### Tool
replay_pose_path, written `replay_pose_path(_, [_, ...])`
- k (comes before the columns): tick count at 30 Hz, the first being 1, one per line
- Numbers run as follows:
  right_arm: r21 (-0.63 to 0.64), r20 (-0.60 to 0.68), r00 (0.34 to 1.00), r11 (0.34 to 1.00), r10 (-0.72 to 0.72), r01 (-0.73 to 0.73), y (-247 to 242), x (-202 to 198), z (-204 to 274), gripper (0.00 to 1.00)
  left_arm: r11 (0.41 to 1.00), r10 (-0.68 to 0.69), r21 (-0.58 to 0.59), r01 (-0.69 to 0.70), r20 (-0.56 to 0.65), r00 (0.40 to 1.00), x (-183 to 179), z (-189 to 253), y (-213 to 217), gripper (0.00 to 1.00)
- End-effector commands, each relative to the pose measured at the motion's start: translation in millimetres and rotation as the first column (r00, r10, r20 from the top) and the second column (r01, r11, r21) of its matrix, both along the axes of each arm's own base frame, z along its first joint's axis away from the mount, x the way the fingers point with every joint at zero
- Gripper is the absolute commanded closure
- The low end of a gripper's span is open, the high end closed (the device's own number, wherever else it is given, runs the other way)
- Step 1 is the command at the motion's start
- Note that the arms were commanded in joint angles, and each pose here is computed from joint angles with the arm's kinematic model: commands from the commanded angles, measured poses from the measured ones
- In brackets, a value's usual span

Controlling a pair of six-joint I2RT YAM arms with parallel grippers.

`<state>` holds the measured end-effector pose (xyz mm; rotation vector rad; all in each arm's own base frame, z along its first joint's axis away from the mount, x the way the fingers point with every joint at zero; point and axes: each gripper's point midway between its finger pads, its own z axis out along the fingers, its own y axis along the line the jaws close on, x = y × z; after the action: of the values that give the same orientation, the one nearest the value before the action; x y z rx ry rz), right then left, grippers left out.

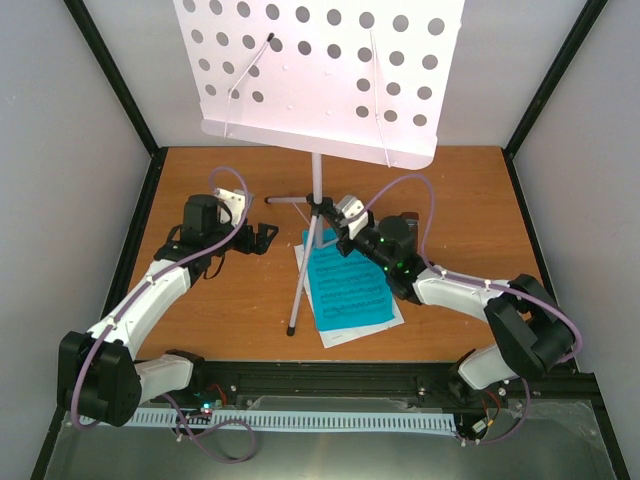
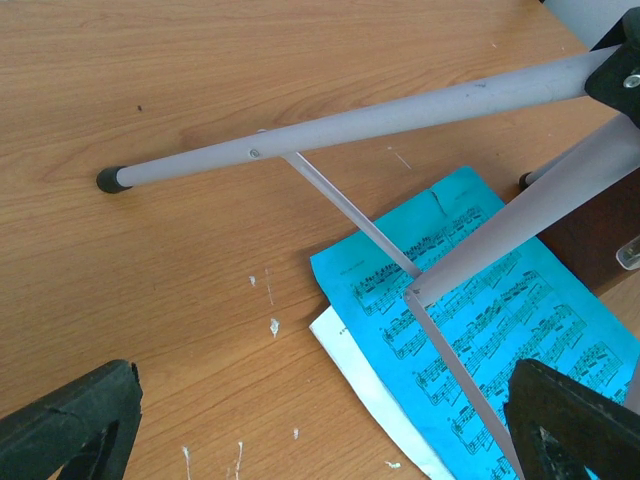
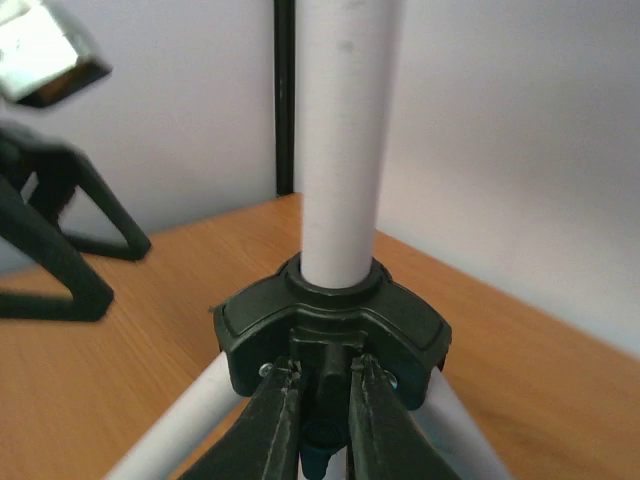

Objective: Pack up the instrument practice props

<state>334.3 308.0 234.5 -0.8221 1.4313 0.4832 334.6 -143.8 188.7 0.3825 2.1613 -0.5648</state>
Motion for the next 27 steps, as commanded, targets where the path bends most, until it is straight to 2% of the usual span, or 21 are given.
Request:
replay_pose_path(1, [-0.428, 0.191, 0.982, 0.900, 0.001, 0.083, -10, 14, -38, 0.96, 0.999, 0.017, 0.034, -0.018, 0.023, 1.000, 4, 0, 6, 0.00])
replay_pose_path(4, [-0.504, 0.283, 0.959, 0.849, -0.013, 0.160, -16, 23, -38, 0.96, 0.999, 0.021, 0.036, -0.022, 0.022, 1.000, 5, -1, 7, 0.01])
replay_pose_path(6, [-0.501, 0.323, 0.946, 0.844, -0.024, 0.193, -18, 27, -30, 0.95, 0.999, 0.021, 0.036, -0.021, 0.021, 1.000, 5, -2, 6, 0.01])
replay_pose_path(7, [-0.487, 0.334, 0.942, 0.850, -0.031, 0.201, -18, 27, -25, 0.91, 0.999, 0.021, 0.035, -0.021, 0.021, 1.000, 5, -2, 6, 0.01])
replay_pose_path(9, [-0.427, 0.338, 0.940, 0.882, -0.048, 0.198, -17, 24, -10, 0.77, 0.999, 0.020, 0.036, -0.021, 0.027, 0.999, 5, 0, 7, 0.01])
replay_pose_path(12, [-0.270, 0.274, 0.956, 0.946, -0.102, 0.178, -23, 15, 18, 0.57, 0.998, 0.053, -0.025, -0.051, 0.055, 0.997, 5, 19, 6, 0.00])
replay_pose_path(15, [-0.140, 0.183, 0.979, 0.983, -0.089, 0.116, -32, -3, 40, 0.44, 0.978, 0.003, -0.207, 0.021, 0.112, 0.994, -2, 51, -14, 0.00])
replay_pose_path(18, [-0.001, 0.101, 0.987, 0.992, -0.123, 0.123, -53, -17, 65, 0.24, 0.939, -0.049, -0.336, 0.074, 0.080, 0.996, -6, 68, -30, 0.01])
replay_pose_path(20, [0.106, 0.037, 0.984, 0.980, -0.174, 0.169, -74, -22, 82, 0.10, 0.928, -0.058, -0.365, 0.076, 0.061, 0.996, -7, 70, -33, 0.00])
replay_pose_path(22, [0.199, -0.015, 0.976, 0.956, -0.217, 0.215, -96, -27, 101, 0.01, 0.927, -0.077, -0.362, 0.102, 0.083, 0.994, -14, 72, -34, 0.01])
replay_pose_path(24, [0.256, -0.077, 0.967, 0.933, -0.241, 0.253, -114, -27, 110, 0.00, 0.928, -0.110, -0.346, 0.140, 0.105, 0.988, -22, 71, -36, 0.00])
replay_pose_path(27, [0.345, -0.170, 0.968, 0.909, -0.185, 0.235, -134, -24, 109, 0.00, 0.925, -0.158, -0.330, 0.187, 0.111, 0.981, -31, 67, -41, 0.00])
